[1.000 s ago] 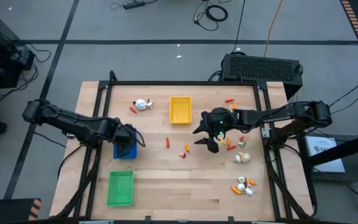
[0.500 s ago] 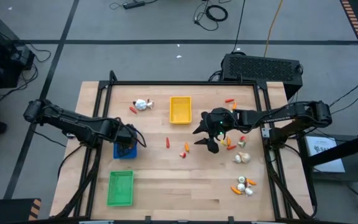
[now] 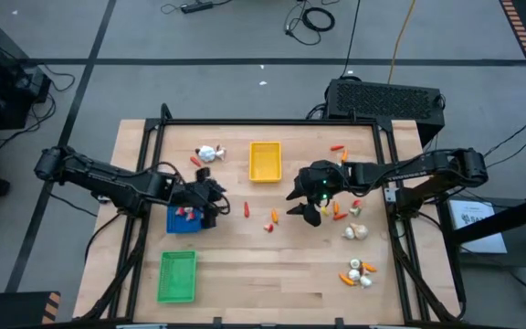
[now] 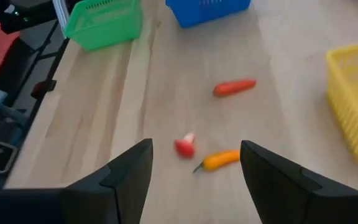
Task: Sort produce into baskets
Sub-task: Put the green mushroom into the blue bin
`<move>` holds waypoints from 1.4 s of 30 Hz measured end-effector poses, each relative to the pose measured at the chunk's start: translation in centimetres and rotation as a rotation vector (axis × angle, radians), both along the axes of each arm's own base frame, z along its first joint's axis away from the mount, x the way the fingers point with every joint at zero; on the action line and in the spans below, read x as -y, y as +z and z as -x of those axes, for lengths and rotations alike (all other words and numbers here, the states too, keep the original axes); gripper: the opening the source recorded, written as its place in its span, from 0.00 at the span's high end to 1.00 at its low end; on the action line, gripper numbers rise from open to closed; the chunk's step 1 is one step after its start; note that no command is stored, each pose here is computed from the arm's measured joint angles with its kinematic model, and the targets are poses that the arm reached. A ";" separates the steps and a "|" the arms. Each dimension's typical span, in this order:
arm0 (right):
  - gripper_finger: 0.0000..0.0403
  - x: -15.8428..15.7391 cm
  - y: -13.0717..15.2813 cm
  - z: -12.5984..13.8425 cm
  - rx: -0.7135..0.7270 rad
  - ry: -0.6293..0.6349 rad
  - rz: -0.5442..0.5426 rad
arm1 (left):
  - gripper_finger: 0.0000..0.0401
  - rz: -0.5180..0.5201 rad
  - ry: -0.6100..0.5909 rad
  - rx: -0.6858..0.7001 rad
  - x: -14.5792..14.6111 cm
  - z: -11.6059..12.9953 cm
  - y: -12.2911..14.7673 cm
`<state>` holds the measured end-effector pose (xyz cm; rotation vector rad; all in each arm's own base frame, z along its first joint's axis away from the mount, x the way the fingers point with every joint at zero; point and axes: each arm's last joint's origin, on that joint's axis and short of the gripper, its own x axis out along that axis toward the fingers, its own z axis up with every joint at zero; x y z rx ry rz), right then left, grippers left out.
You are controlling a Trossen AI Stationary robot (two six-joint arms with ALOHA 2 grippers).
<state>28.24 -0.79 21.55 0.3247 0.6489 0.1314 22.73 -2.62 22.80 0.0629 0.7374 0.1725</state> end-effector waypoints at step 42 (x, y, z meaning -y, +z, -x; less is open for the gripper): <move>0.55 -13.7 3.0 8.0 -0.994 -0.643 -0.380 | 0.38 -0.276 -0.348 0.513 -3.4 -6.1 1.8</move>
